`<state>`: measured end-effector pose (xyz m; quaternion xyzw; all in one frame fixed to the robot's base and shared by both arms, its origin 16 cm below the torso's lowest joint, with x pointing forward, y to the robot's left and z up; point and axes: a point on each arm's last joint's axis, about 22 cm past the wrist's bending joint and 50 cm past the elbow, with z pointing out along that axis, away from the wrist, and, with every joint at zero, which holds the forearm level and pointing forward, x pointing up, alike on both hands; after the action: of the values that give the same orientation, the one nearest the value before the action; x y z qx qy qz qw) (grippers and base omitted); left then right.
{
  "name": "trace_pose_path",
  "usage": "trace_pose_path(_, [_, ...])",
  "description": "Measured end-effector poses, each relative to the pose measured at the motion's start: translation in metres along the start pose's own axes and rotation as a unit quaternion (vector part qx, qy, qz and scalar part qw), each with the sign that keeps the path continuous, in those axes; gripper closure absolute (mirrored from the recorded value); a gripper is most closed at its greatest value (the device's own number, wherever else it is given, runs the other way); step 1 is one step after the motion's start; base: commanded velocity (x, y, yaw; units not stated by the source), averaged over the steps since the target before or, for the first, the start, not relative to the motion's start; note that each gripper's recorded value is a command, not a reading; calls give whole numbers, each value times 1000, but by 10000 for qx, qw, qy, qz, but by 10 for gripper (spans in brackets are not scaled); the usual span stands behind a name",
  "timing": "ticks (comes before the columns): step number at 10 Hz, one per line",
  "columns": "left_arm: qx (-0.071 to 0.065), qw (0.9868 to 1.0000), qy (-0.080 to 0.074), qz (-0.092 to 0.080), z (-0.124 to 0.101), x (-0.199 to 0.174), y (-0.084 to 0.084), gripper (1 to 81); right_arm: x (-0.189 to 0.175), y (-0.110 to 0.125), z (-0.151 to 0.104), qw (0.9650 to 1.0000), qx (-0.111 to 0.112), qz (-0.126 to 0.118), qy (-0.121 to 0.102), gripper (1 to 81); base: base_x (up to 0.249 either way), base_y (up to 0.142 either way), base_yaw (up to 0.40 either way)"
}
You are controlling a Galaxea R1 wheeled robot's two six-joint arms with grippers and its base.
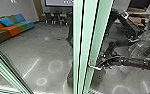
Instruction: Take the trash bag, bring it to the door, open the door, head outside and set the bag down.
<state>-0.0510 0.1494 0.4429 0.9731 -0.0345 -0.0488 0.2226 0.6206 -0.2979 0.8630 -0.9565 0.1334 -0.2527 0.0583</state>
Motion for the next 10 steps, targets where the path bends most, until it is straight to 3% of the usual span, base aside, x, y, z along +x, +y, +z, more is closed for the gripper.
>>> trace_pose_path(4, [13,10000,-1,-1,-1,0,-2,811,-1,-1,1,9978,601,-160,216,10,0,0,0])
trace_pose_path(6, [12,10000,-5,-4,-1,-1,-2,811,-2,2,-2,9972,694,-146,235,10,0,0,0])
trace_pose_path(7, [11,10000,-26,-17,0,-3,-2,811,-9,59,0,9998,-77,-165,65,10,0,0,0])
trace_pose_path(8, [15,9999,-100,-56,0,-11,-2,811,-27,162,4,9932,-1156,41,-142,10,0,0,0])
trace_pose_path(9, [1,9998,-187,-94,1,-18,-1,811,-40,220,7,9843,-1733,-122,-327,10,0,0,0])
trace_pose_path(10, [10,9996,-261,-130,1,-24,-2,811,-47,219,17,9826,-1800,-95,-448,10,0,0,0])
